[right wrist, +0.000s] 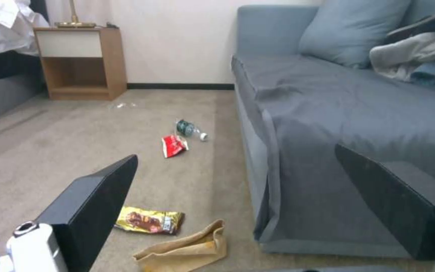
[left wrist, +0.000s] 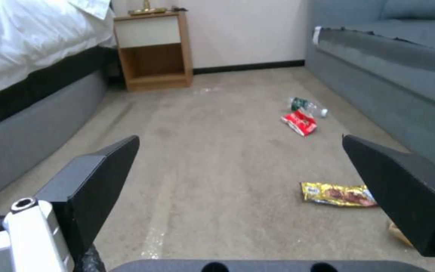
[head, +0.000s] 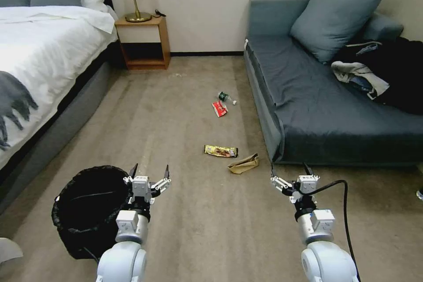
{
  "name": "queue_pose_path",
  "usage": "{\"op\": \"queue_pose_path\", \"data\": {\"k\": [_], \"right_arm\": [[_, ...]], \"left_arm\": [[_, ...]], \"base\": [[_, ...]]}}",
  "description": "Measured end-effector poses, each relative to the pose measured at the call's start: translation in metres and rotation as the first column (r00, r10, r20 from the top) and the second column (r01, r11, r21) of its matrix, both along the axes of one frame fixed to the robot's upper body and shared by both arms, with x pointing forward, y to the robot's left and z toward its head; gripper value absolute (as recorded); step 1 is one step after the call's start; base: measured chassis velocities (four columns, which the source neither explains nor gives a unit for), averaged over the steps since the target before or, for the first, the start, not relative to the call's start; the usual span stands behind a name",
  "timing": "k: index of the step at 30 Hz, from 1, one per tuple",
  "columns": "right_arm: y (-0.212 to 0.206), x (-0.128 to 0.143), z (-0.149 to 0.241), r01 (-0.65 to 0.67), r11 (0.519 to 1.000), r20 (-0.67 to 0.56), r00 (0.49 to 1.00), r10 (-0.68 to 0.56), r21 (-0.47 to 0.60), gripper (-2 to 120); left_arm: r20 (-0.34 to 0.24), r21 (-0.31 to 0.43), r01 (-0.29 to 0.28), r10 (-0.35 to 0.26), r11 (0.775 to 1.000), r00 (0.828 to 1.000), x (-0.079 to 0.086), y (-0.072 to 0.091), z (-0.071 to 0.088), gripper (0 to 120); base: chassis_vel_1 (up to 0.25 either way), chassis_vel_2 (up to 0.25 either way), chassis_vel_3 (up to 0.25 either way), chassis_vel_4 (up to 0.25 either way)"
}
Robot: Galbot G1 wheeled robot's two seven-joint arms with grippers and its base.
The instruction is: Pick up the trash bin, then pick up the garbage on the floor and place it into the trash bin.
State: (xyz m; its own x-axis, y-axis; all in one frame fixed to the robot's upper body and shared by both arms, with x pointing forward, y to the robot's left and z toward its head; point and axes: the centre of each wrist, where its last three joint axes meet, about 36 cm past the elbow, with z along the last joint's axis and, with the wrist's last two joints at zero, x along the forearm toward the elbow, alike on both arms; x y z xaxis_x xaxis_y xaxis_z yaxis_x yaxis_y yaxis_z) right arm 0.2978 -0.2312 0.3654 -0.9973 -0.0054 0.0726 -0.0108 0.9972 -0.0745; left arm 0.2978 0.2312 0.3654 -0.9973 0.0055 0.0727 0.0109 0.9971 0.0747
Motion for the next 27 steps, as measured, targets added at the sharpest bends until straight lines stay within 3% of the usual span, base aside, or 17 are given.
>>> {"op": "queue_pose_path", "data": {"k": [27], "right_arm": [[0.0, 0.0, 0.0, 0.0, 1.0, 0.0, 1.0, 0.0, 0.0, 100]], "left_arm": [[0.0, 0.0, 0.0, 0.0, 1.0, 1.0, 0.0, 0.0, 0.0, 100]], "base": [[0.0, 0.0, 0.0, 0.0]]}}
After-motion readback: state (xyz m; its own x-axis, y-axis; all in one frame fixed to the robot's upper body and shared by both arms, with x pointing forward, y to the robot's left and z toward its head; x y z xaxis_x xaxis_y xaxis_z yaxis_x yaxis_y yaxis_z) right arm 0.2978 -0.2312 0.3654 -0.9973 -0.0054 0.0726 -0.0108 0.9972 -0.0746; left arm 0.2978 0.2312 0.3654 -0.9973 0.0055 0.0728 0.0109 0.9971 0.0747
